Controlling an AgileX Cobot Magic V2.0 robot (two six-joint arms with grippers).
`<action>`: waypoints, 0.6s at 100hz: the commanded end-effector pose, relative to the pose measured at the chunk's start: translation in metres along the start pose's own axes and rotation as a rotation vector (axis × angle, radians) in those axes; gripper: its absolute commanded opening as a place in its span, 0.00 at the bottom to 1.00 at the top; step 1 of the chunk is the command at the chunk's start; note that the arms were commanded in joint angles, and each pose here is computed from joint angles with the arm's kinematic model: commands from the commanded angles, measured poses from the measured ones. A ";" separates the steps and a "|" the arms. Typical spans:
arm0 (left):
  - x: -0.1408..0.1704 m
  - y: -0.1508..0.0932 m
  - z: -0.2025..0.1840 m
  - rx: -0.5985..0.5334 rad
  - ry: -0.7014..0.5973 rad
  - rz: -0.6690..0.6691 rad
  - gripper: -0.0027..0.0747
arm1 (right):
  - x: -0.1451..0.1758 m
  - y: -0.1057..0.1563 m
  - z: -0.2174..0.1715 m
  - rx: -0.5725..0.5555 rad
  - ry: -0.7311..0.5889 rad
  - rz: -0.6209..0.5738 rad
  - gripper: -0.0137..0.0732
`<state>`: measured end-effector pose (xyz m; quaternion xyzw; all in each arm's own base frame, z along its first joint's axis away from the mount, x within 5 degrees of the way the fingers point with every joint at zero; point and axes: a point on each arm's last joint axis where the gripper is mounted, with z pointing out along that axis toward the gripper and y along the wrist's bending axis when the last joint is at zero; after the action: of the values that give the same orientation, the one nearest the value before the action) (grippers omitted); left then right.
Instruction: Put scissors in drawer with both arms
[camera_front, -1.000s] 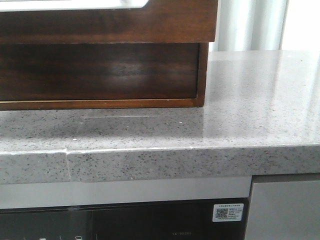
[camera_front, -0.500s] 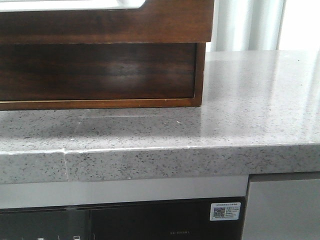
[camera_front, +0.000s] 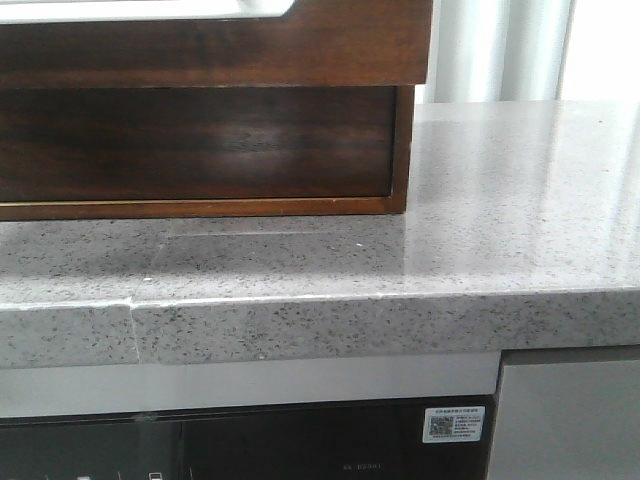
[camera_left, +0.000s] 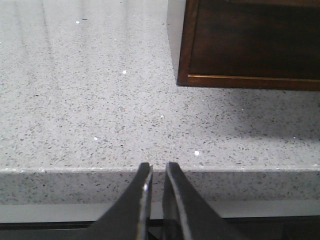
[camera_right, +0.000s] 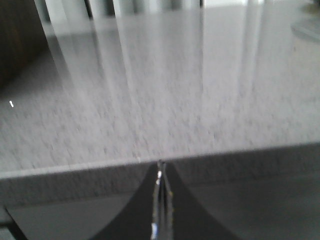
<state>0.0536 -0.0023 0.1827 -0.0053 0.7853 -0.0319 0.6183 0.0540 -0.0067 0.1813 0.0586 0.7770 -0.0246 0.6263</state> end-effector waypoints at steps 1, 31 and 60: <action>-0.001 0.000 -0.001 0.002 -0.074 -0.010 0.04 | 0.003 -0.001 0.000 0.007 -0.010 -0.032 0.02; -0.001 0.000 -0.001 0.002 -0.074 -0.010 0.04 | 0.004 -0.001 0.000 0.008 -0.004 -0.042 0.02; -0.001 0.000 -0.001 0.002 -0.074 -0.010 0.04 | 0.004 -0.001 0.000 0.008 -0.004 -0.042 0.02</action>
<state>0.0536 -0.0023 0.1827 -0.0056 0.7853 -0.0321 0.6183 0.0535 -0.0067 0.1791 0.0468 0.7855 -0.0346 0.6162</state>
